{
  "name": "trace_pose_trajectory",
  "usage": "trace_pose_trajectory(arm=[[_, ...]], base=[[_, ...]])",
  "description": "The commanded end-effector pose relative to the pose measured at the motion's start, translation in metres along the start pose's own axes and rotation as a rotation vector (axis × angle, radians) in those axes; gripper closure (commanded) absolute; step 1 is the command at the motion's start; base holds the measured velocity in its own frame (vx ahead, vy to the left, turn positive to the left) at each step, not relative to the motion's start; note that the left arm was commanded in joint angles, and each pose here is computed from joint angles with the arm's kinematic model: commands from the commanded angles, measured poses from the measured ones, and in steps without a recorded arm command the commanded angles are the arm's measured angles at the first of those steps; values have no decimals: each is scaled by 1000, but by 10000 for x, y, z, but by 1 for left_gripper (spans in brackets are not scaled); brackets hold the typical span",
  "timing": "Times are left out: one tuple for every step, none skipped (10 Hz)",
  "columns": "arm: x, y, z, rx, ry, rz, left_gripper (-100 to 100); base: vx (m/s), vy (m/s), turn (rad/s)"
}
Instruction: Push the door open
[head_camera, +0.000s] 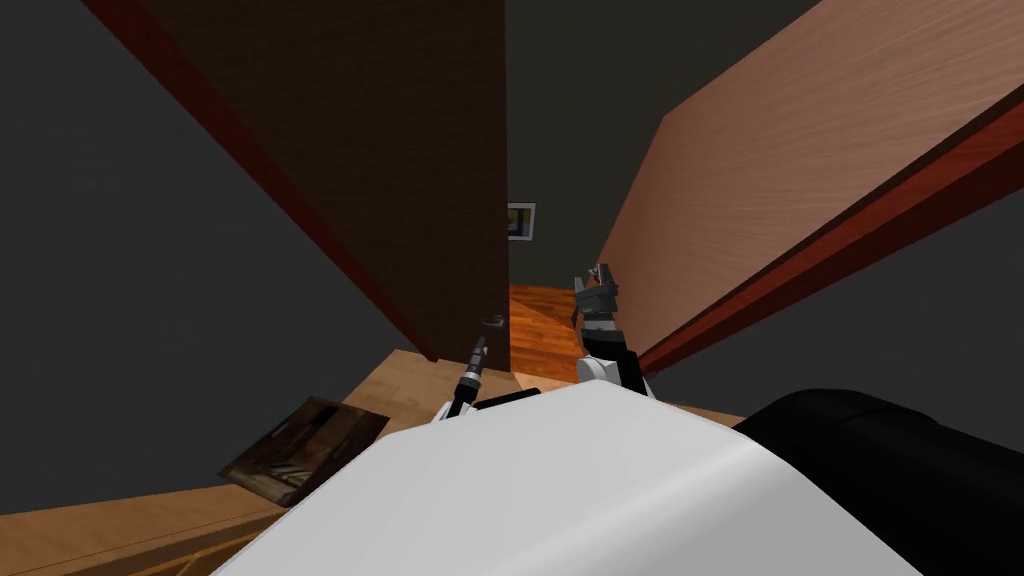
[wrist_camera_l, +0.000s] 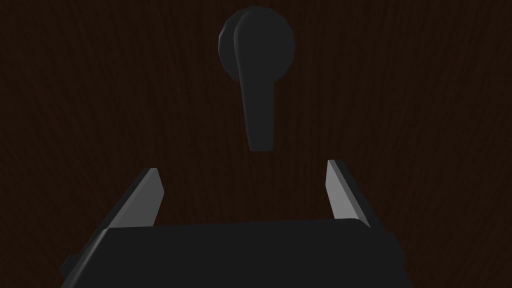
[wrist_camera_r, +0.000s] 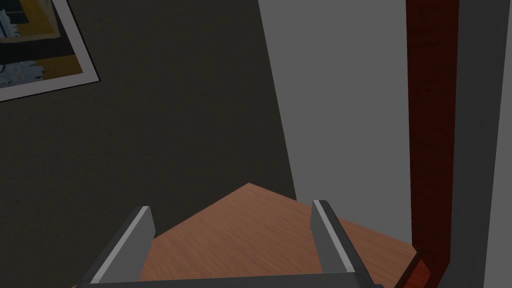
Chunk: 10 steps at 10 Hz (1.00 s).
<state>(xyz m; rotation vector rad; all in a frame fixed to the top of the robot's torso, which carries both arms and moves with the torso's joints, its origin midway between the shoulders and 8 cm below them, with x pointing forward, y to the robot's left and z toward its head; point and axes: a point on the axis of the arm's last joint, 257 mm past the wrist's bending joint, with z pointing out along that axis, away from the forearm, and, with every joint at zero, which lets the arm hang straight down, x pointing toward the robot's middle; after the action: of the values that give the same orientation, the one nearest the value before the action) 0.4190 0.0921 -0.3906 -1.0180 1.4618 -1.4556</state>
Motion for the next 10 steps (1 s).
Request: trace_pose_trajectory(arm=[[-26, 7, 6, -1, -4, 2, -100], [-37, 11, 12, -2, -7, 2, -100], [-42, 13, 21, -2, -10, 1, -100], [-42, 14, 30, -2, -13, -1, -100], [-35, 12, 45, -1, -16, -5, -100], [-22, 8, 58, 1, -19, -9, -100], [-29, 7, 50, 0, -17, -7, -100], [-29, 7, 50, 0, -17, -7, 100], [-29, 7, 50, 0, -17, -7, 100], [-29, 7, 50, 0, -17, -7, 100]], base=[[161, -88, -26], [184, -81, -25], [224, -71, -31], [224, -57, -30], [212, -54, -38], [196, -76, -23], [85, -37, 4], [-9, 6, 1], [-33, 18, 3], [-22, 12, -24]])
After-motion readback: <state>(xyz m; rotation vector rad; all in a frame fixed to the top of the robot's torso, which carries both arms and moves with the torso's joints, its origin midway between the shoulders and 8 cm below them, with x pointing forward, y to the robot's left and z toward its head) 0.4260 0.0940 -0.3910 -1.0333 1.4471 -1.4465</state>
